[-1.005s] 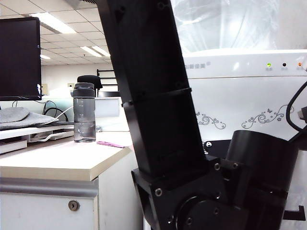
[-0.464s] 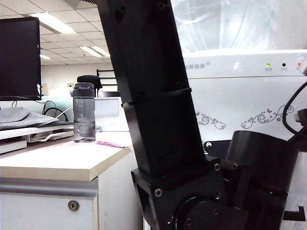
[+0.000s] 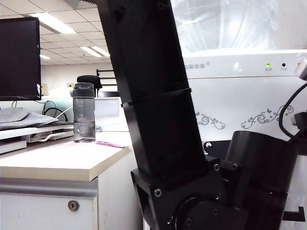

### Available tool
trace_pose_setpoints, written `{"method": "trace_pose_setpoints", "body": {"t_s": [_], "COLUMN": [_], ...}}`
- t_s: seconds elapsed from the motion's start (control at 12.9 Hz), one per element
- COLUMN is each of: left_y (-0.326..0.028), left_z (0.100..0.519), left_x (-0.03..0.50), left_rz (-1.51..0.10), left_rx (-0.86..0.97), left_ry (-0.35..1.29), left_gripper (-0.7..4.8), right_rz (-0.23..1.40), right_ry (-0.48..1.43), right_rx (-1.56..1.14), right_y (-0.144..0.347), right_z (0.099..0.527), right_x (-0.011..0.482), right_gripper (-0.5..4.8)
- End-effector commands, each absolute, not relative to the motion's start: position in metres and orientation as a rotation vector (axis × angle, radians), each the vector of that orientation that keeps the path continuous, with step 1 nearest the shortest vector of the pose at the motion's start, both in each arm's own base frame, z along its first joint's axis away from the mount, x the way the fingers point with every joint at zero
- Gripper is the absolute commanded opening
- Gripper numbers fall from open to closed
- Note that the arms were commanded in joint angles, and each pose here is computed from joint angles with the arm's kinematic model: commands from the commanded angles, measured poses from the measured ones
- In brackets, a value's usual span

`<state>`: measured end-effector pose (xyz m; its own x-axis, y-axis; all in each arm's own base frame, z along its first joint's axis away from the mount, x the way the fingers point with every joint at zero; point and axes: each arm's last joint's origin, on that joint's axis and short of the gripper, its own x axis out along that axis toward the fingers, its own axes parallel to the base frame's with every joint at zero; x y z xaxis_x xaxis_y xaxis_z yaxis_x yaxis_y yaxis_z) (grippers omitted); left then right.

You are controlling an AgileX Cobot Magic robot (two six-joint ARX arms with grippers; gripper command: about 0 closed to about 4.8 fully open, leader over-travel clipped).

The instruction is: Pick up the plastic mug from the left desk, go to the cold water outlet of the water dispenser, press the vertical switch to get some water, then put the mug back on the desk.

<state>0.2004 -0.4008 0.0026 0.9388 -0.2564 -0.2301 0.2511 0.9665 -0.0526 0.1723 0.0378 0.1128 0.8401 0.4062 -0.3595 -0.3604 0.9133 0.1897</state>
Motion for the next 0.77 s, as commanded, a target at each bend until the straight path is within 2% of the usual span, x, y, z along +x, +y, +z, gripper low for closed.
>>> {"method": "trace_pose_setpoints", "body": {"t_s": [0.08,0.77], "left_y": [-0.4026,-0.4026], "left_z": [0.0067,0.0067], "left_x": [0.2003,0.2003], "left_rz": [-0.261,-0.261], "left_rx": [-0.041,-0.041], "left_ry": [0.225,0.225], "left_gripper": [-0.04,-0.04], "right_rz": [0.412,0.415], "right_ry": [0.443,0.500], "right_rx": [0.116,0.120], "right_y": [0.0383,0.0382], "right_z": [0.1078,0.1018], "right_x": [0.1726,0.1710], "right_gripper": [-0.01,-0.01]}}
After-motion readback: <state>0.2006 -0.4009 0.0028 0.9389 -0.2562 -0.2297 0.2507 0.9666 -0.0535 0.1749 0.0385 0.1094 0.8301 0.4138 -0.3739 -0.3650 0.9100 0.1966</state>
